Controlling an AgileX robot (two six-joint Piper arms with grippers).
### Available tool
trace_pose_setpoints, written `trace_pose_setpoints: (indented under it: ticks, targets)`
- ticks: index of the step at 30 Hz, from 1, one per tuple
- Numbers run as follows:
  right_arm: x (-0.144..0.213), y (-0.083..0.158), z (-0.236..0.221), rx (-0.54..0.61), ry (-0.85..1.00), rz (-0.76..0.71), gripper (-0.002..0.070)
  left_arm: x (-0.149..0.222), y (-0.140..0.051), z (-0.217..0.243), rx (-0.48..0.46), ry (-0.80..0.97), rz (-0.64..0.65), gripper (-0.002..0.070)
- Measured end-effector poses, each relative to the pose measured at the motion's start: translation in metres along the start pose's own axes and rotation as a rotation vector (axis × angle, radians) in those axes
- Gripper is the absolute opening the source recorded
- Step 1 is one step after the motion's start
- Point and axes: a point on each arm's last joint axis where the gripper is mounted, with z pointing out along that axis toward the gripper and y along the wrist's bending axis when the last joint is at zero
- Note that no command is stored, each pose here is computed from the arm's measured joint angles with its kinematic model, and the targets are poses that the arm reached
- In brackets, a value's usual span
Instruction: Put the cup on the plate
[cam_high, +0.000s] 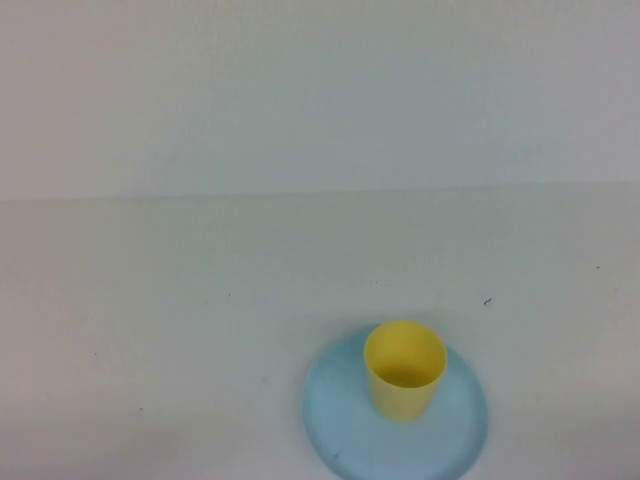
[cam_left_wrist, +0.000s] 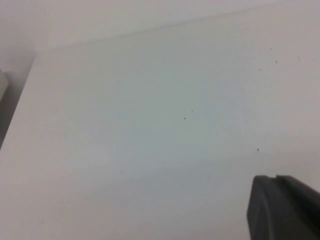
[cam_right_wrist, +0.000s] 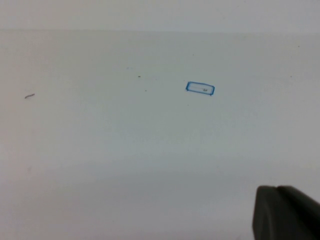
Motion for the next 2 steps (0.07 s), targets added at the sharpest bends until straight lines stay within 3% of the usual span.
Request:
trace_pose_setpoints:
  ticks: [2]
  targets:
    - [0.0000,0.0000,0.0000,0.000,0.000,0.000,0.0015,0.0000,0.0000,0.0000,0.000,0.000,0.000,0.0001]
